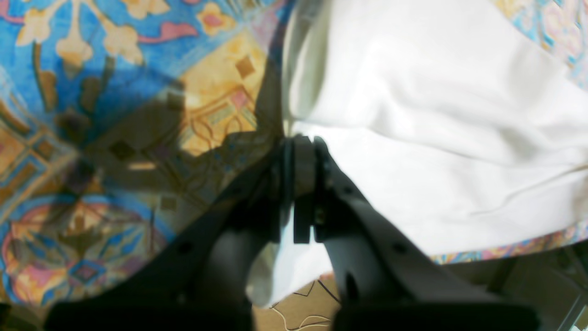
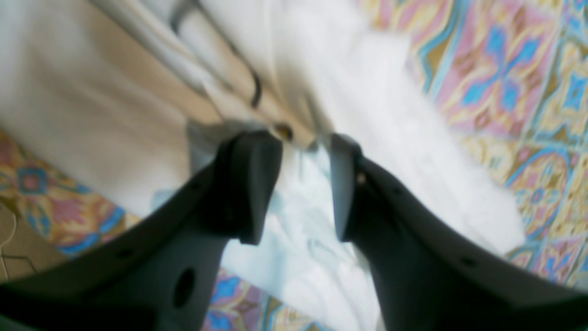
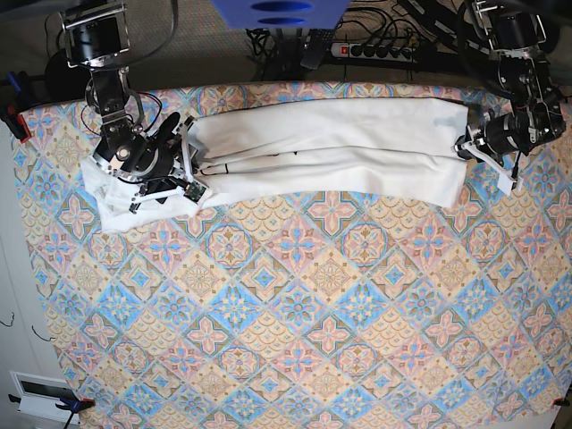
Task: Fold the T-shirt properly
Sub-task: 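Regrasp the collar end of the folded shirt with the left gripper, then lift the collar end with the left gripper and fold it toward the right gripper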
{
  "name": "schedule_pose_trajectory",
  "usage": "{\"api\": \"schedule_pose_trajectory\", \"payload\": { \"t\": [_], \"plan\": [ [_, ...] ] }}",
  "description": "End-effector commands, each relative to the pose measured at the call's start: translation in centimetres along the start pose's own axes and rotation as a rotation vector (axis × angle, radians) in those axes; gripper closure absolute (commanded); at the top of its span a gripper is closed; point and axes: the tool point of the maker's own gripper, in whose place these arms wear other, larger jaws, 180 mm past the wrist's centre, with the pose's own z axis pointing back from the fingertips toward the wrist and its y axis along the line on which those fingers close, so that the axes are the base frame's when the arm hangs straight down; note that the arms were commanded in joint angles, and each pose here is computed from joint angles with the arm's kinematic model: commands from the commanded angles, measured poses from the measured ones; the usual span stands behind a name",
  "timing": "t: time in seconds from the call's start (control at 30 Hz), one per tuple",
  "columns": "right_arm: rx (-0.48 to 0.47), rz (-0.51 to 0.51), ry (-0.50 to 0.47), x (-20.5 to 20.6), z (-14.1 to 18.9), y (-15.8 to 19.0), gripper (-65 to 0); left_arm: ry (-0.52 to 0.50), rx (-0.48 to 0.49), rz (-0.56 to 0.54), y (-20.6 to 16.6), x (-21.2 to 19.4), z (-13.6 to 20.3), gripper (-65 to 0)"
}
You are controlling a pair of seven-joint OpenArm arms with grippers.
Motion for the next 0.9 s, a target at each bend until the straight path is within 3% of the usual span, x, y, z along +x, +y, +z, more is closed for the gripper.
{"api": "schedule_pose_trajectory", "payload": {
  "t": [0.0,0.2,0.4,0.67,0.87],
  "plan": [
    [-0.037,-0.002,0.003,-0.3,0.6,-1.3,-21.4,-0.062,0.022,-0.024,0.9,2.1,1.2,0.0],
    [-0.067,-0.034,0.008,-0.9,1.1,-2.6,-21.4,-0.142,0.098,0.021,4.6,3.8,4.0,0.0],
    [-0.087,-0.031,-0.008,-0.4,1.6,-3.1,-21.4,-0.178,0.124,0.004,5.5,5.1,5.4,0.0],
    [-0.112,-0.065,0.004,-1.4,2.0,-4.0,-21.4,-0.297,0.040,-0.152,-2.1,5.5,7.6,0.0],
    [-0.163,-0.116,0.011,-2.6,3.0,-5.8,-21.4,-0.224,-0.114,-0.175,-9.5,2.4,5.4,0.0]
  ]
}}
